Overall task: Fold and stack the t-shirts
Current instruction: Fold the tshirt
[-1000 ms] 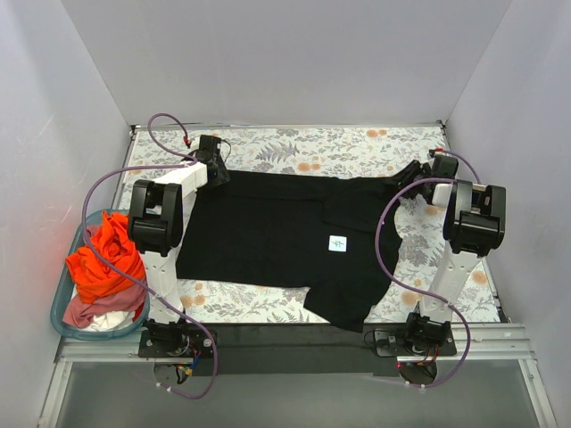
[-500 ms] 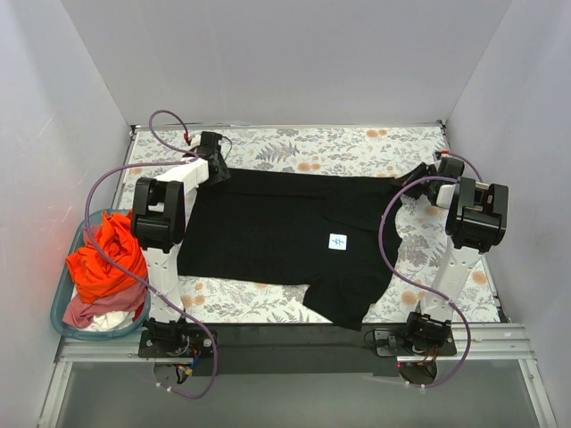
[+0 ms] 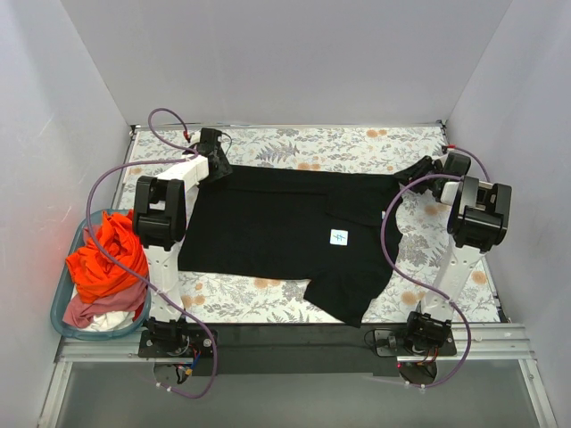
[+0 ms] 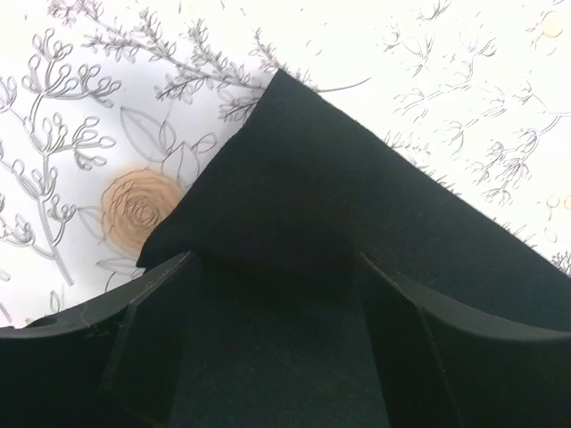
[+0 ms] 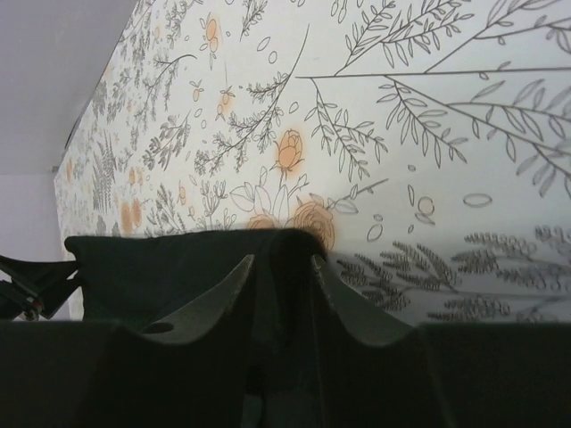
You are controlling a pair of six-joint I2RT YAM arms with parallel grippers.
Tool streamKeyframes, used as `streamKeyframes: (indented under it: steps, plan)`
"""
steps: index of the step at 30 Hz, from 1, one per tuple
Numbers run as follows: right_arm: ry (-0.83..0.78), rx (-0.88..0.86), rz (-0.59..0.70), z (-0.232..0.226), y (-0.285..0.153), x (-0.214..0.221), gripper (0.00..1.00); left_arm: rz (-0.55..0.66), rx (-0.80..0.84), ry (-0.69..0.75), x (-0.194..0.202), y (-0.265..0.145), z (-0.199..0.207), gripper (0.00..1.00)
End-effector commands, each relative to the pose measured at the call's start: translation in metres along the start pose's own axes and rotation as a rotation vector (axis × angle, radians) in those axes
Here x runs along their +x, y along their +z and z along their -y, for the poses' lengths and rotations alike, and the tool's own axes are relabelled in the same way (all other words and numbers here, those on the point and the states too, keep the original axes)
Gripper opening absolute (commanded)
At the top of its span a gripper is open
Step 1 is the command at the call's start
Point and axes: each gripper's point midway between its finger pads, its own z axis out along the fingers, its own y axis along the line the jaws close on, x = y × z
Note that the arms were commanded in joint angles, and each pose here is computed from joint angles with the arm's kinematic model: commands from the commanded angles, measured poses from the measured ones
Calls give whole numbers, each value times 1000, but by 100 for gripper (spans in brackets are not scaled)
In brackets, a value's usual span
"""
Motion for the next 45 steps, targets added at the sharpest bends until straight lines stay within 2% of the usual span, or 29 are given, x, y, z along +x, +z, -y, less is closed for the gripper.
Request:
streamKeyframes:
  steps: [1, 4, 11, 13, 17, 18, 21, 24, 34, 39, 45]
  plan:
    - [-100, 2, 114, -26, -31, -29, 38, -1, -5, -26, -12, -23, -13, 70]
    - [-141, -9, 152, -47, -46, -34, 36, 40, 41, -44, -31, -46, -6, 71]
    - [-167, -125, 65, -92, -46, -2, 34, 66, 120, -56, -38, -89, 0, 71]
    - [-164, -118, 45, -92, -46, 13, 35, 49, 155, -44, -28, -99, 7, 71]
    - [-156, -77, 23, -86, -59, 45, 35, -35, 268, -4, 21, -131, 32, 71]
    - [-128, -53, -1, -75, -64, 63, 35, -52, 311, 30, 37, -143, 49, 71]
    - [-121, -29, 0, -71, -79, 78, 35, -130, 422, 74, 80, -166, 85, 71]
    - [-122, 12, -17, -59, -91, 97, 36, -181, 505, 100, 107, -183, 118, 71]
    - [-123, 91, -46, -40, -105, 118, 36, -257, 649, 161, 157, -192, 209, 70]
    - [-118, 115, -84, -30, -108, 132, 35, -297, 685, 180, 176, -190, 235, 66]
    - [-117, 106, -114, -27, -108, 140, 35, -326, 717, 190, 190, -189, 254, 57]
